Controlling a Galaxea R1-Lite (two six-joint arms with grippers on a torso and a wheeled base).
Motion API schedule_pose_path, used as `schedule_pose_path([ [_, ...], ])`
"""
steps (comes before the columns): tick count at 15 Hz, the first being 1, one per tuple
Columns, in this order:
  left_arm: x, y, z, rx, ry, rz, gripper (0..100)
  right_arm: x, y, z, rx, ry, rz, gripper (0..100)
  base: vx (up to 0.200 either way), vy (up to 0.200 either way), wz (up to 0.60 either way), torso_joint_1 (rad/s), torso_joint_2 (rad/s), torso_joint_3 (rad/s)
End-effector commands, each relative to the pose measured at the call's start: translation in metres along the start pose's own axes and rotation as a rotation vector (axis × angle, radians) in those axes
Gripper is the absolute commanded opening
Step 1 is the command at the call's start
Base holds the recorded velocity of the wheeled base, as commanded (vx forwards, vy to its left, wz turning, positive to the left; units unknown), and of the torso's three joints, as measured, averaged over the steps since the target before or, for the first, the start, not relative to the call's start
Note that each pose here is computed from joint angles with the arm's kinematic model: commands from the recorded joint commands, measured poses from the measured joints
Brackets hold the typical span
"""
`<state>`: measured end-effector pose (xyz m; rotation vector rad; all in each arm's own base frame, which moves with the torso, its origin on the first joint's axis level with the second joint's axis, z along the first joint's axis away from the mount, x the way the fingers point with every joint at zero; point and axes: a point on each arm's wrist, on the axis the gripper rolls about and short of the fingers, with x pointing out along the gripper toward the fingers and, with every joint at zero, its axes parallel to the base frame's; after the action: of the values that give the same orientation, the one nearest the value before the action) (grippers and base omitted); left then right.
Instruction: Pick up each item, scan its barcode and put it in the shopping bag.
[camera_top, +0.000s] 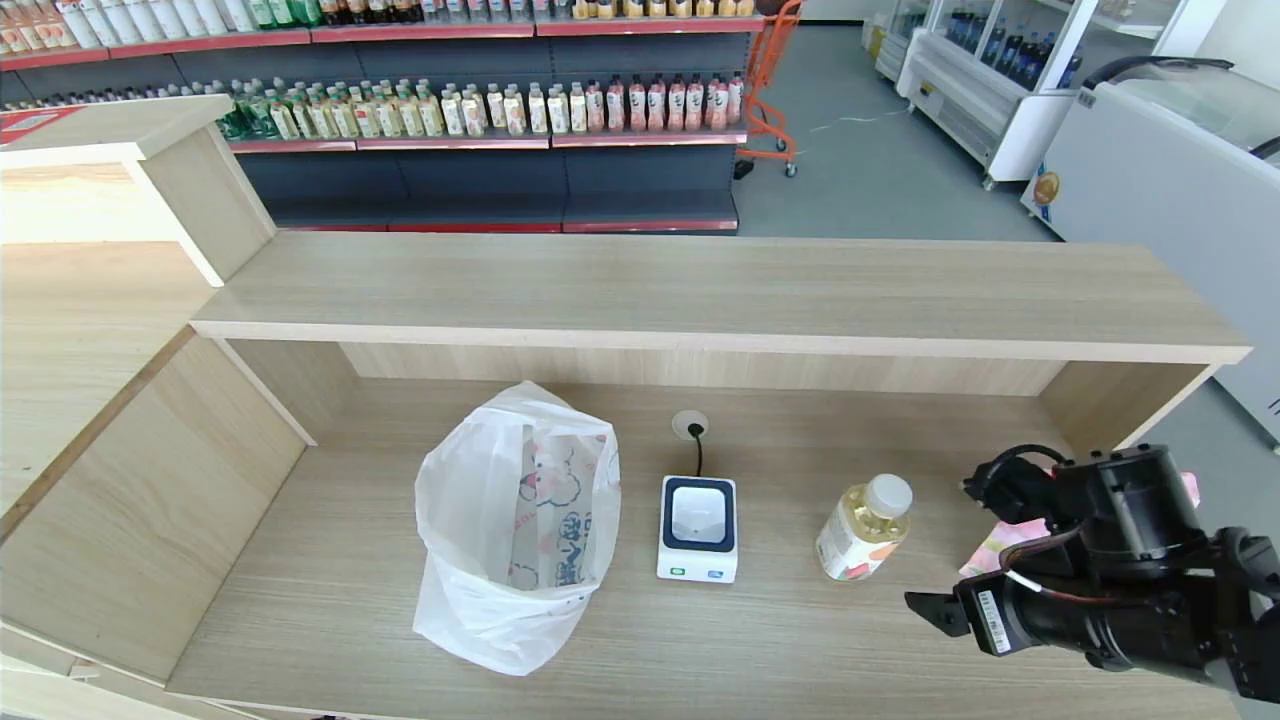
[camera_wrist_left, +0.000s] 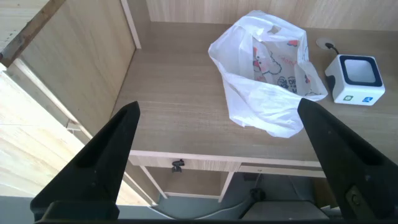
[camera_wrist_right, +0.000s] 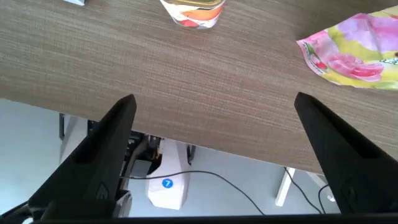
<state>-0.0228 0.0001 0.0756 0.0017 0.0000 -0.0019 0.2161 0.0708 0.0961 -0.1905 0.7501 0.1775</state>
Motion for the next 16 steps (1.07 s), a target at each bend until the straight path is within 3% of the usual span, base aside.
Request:
schedule_pose_path([
  [1, 0.000, 0.000, 0.000, 0.000, 0.000, 0.000, 100, 0.041, 0.019, -0.016, -0.054, 0.077, -0.030, 100, 0.000, 0.000, 0.00, 0.000, 0.00, 0.000],
  [4, 0.000, 0.000, 0.000, 0.000, 0.000, 0.000, 100, 0.073, 0.029, -0.017, -0.048, 0.000, -0.093, 100, 0.000, 0.000, 0.00, 0.000, 0.00, 0.000],
  [9, 0.000, 0.000, 0.000, 0.000, 0.000, 0.000, 100, 0.112, 0.052, -0.020, -0.025, -0.180, -0.059, 100, 0.000, 0.000, 0.00, 0.000, 0.00, 0.000],
  [16, 0.000, 0.000, 0.000, 0.000, 0.000, 0.000, 100, 0.144, 0.059, -0.019, -0.060, -0.393, -0.097, 100, 0.000, 0.000, 0.00, 0.000, 0.00, 0.000],
])
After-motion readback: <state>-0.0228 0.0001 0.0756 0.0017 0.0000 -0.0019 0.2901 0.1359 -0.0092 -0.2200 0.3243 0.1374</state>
